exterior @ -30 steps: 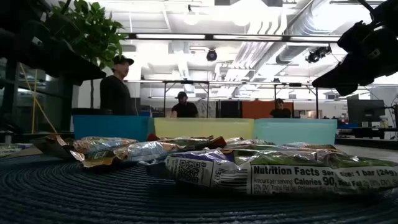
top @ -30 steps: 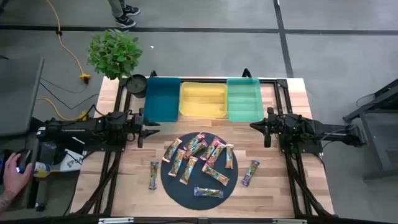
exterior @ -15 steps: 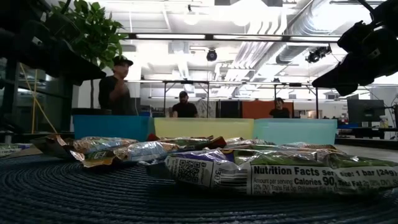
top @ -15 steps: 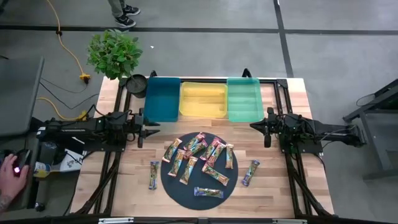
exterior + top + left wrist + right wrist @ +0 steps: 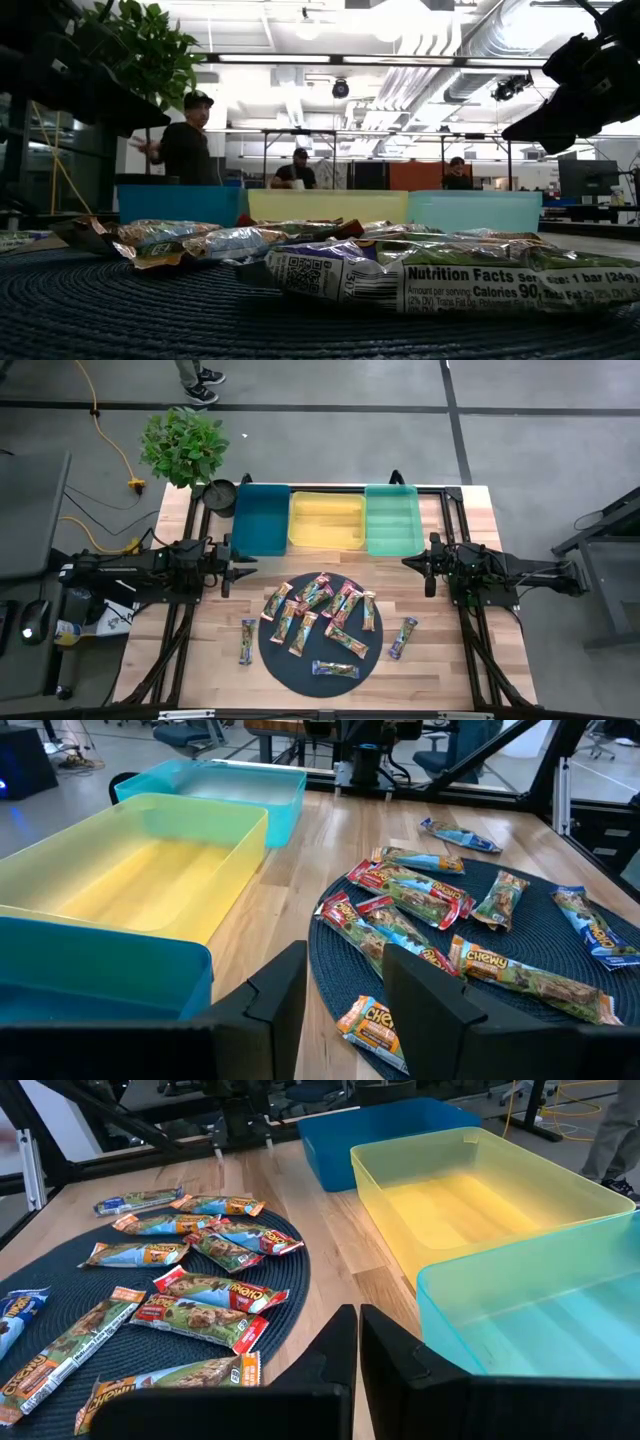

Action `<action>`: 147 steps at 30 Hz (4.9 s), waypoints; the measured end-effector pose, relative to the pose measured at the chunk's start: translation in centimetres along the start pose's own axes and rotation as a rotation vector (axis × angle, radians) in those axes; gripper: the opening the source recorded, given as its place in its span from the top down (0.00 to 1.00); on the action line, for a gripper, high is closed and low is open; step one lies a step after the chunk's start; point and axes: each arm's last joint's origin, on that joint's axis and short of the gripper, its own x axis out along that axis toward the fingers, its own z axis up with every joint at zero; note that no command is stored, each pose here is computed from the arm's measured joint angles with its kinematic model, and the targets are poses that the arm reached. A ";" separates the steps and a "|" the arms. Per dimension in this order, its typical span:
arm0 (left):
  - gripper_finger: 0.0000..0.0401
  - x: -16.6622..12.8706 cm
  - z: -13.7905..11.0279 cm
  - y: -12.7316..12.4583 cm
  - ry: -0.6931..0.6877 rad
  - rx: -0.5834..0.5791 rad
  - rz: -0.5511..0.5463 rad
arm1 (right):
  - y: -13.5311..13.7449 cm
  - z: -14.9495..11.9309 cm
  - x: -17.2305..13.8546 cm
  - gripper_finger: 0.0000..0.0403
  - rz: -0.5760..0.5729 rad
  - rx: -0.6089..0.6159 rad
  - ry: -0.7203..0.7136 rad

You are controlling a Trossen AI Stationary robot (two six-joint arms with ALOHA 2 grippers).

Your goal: Pick and place Granola Bars by type

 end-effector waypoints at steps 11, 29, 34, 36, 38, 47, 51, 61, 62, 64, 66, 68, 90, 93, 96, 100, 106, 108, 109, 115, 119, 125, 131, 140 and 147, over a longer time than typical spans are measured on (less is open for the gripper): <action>0.67 0.0 0.0 0.0 0.000 0.000 0.000 | 0.0 0.0 0.0 1.00 0.000 0.000 0.000; 0.67 0.0 0.0 0.0 0.000 0.000 0.000 | 0.0 0.0 0.0 1.00 0.000 0.000 0.000; 0.67 0.0 0.0 0.0 0.000 0.000 0.000 | 0.0 0.0 0.0 1.00 0.000 0.000 0.000; 0.67 0.0 0.0 0.0 0.000 0.000 0.000 | 0.0 0.0 0.0 1.00 0.000 0.000 0.000; 0.67 0.0 0.0 0.0 0.000 0.000 0.000 | 0.0 0.0 0.0 1.00 0.000 0.000 0.000; 0.67 0.0 0.0 0.0 0.000 0.000 0.000 | -0.1 0.0 0.0 1.00 -0.019 -0.118 -0.003; 0.67 0.0 0.0 0.0 0.000 0.000 0.000 | -0.2 0.2 0.0 1.00 -0.085 -0.372 -0.020; 0.67 0.0 0.0 0.0 0.000 0.000 0.000 | -0.2 0.3 0.0 1.00 -0.079 -0.396 -0.021; 0.67 0.0 0.0 0.0 0.001 0.000 0.000 | -0.1 0.3 0.0 1.00 -0.055 -0.340 -0.025; 0.67 0.0 0.0 0.0 0.000 0.000 0.000 | 0.0 0.3 0.0 1.00 -0.009 -0.234 -0.029; 0.67 0.0 0.0 0.0 0.000 0.000 0.000 | 0.1 0.4 0.0 1.00 0.029 -0.128 -0.043; 0.67 0.0 0.0 0.0 0.000 0.000 0.000 | 0.2 0.6 0.0 1.00 0.055 -0.030 -0.055; 0.67 0.0 0.0 0.0 0.000 0.000 0.000 | 0.8 2.6 -0.4 1.00 0.194 0.257 -0.234; 0.67 0.0 0.0 0.0 0.001 0.000 0.000 | 0.8 2.5 -0.3 0.99 0.198 0.255 -0.223; 0.67 0.0 0.0 0.0 0.000 0.000 0.000 | 0.8 2.5 0.0 0.96 0.187 0.241 -0.192; 0.67 0.0 0.0 0.0 0.001 0.000 0.000 | 1.0 3.6 0.5 0.90 0.164 0.149 -0.166; 0.67 0.0 0.0 0.0 0.001 0.000 0.000 | 1.6 6.4 1.9 0.79 0.101 -0.006 -0.095; 0.67 0.0 0.0 0.0 0.001 0.000 0.000 | 1.8 7.2 2.6 0.77 0.094 -0.041 -0.050; 0.67 0.0 0.0 0.0 0.001 0.000 0.000 | 1.9 7.7 2.9 0.77 0.090 -0.050 -0.024; 0.67 0.0 0.0 0.0 0.001 0.000 0.000 | 2.4 9.7 4.7 0.75 0.055 -0.072 0.203; 0.67 0.0 0.0 0.0 0.000 0.000 0.000 | 2.8 11.2 5.5 0.75 0.036 -0.080 0.359; 0.67 0.0 0.0 0.0 0.001 0.000 0.000 | 3.4 12.9 6.0 0.75 0.090 -0.035 0.536; 0.67 0.0 0.0 0.0 0.001 0.000 0.000 | 5.1 13.1 5.7 0.75 0.356 -0.130 0.613; 0.67 0.0 0.0 0.0 0.001 0.000 0.000 | 8.1 11.0 4.2 0.75 0.588 -0.453 0.704; 0.67 0.0 0.0 0.0 0.001 0.000 0.000 | 9.8 8.7 4.1 0.75 0.656 -0.583 0.757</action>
